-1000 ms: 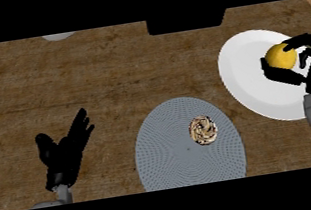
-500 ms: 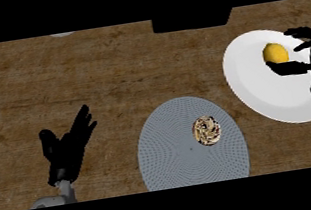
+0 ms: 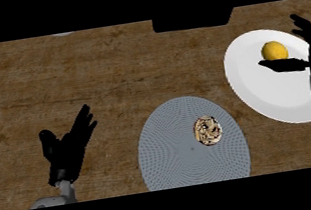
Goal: Pick the lemon from the placemat and place it in the plate
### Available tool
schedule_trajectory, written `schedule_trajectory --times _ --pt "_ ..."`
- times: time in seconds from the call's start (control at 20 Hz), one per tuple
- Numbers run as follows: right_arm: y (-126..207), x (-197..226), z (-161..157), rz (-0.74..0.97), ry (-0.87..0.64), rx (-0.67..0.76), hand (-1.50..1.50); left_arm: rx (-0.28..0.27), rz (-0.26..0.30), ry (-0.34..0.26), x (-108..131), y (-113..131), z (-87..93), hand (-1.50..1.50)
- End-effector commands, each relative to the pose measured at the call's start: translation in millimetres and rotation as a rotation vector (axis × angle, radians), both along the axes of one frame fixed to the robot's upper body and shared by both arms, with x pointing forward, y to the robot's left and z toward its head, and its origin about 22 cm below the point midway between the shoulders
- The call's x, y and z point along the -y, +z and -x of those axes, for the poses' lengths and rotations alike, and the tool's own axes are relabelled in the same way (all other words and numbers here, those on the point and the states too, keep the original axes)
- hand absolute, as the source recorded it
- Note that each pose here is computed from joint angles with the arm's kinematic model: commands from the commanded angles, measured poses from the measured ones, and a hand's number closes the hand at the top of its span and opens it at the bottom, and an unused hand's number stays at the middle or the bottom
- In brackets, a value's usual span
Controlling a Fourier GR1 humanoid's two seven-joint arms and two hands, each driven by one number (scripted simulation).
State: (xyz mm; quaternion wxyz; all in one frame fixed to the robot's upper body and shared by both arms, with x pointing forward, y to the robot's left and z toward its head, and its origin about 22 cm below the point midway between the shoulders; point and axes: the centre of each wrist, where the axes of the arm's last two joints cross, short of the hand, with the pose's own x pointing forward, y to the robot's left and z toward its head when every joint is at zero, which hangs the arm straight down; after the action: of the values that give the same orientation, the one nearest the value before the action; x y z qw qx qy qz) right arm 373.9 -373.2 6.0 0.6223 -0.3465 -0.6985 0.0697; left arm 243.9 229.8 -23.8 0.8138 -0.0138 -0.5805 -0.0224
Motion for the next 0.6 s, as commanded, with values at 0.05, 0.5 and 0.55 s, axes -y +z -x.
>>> schedule_trajectory --times 0.05,0.5,0.55 --pt "2 21 6 -0.170 -0.025 0.168 -1.50 -0.037 0.005 0.005 -3 -7 3.9 0.00" --pt "0 94 54 -0.353 0.073 0.094 -1.50 -0.051 -0.017 0.032 -7 1 4.3 0.00" --pt "-4 93 57 -0.361 0.113 0.085 -1.50 -0.059 -0.003 0.047 8 -12 12.3 0.00"
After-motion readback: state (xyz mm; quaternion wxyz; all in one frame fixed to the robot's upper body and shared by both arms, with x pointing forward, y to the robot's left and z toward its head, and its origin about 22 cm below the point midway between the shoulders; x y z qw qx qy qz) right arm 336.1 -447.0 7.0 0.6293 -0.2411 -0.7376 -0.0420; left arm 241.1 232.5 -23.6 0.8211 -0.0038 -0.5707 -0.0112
